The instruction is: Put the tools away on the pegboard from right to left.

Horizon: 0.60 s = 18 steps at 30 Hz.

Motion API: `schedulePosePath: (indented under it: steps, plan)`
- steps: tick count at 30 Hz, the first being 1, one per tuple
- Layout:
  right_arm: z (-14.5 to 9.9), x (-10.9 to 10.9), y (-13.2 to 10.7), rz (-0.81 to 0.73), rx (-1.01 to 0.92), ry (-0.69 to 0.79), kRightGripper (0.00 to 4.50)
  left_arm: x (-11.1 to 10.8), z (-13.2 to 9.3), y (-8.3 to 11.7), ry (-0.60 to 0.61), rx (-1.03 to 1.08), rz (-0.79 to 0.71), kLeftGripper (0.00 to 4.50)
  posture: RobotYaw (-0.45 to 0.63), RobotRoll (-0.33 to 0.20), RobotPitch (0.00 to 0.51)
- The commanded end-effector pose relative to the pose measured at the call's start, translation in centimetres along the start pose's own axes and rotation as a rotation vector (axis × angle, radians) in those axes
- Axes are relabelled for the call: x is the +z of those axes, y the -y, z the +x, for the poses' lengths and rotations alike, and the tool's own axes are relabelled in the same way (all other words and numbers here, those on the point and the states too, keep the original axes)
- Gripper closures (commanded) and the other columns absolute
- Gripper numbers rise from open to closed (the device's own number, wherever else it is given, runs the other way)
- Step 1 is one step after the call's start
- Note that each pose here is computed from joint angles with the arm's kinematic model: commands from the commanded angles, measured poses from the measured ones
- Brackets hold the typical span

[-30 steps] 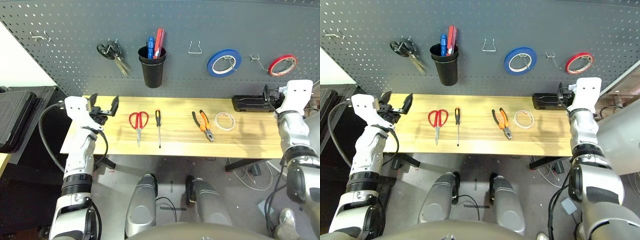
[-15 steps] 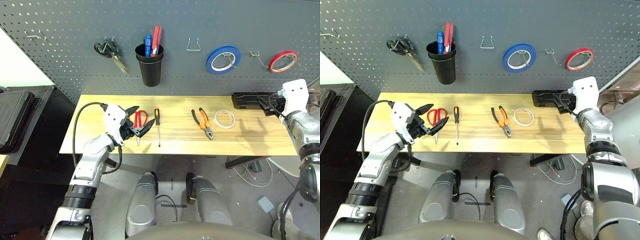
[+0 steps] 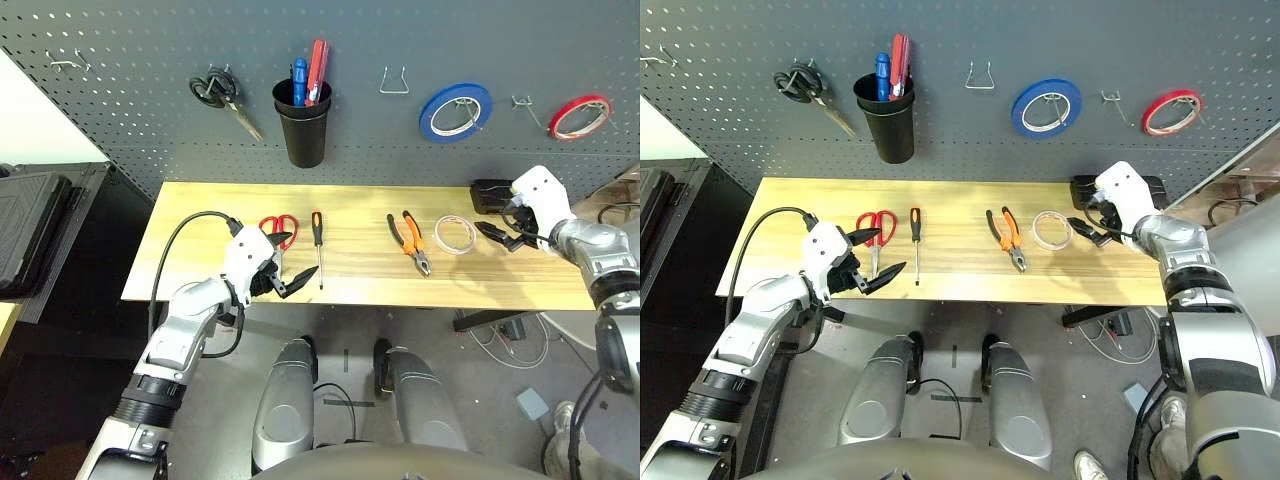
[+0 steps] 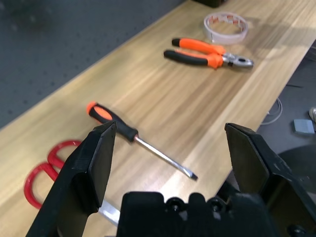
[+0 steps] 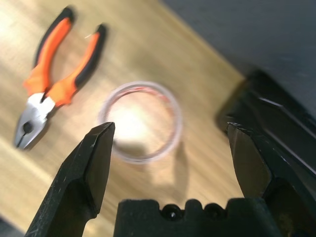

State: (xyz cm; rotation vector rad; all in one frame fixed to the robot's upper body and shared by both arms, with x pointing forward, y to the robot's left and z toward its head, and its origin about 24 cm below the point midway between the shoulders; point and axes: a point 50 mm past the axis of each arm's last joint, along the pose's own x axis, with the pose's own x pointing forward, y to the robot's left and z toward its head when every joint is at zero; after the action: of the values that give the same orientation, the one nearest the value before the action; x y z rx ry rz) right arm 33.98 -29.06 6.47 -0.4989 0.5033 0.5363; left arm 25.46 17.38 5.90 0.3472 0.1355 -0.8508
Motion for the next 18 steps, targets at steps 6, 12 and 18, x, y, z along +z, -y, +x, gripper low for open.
schedulePosePath:
  steps: [6,12,18]
  plan:
    - [2.0,-0.8,-2.4,-0.042,0.111,-0.158,0.0,0.0,-1.0,1.2,-0.038,-0.021,0.003,0.01,0.36,0.0,0.295]
    - [3.1,-1.0,-3.8,-0.064,0.141,-0.213,0.0,0.1,-1.7,1.6,-0.06,-0.024,-0.002,0.01,0.37,0.0,0.321]
    - [3.8,-1.8,-5.0,-0.067,0.137,-0.276,0.0,0.3,-2.2,1.7,-0.076,-0.022,-0.003,0.01,0.39,0.0,0.342]
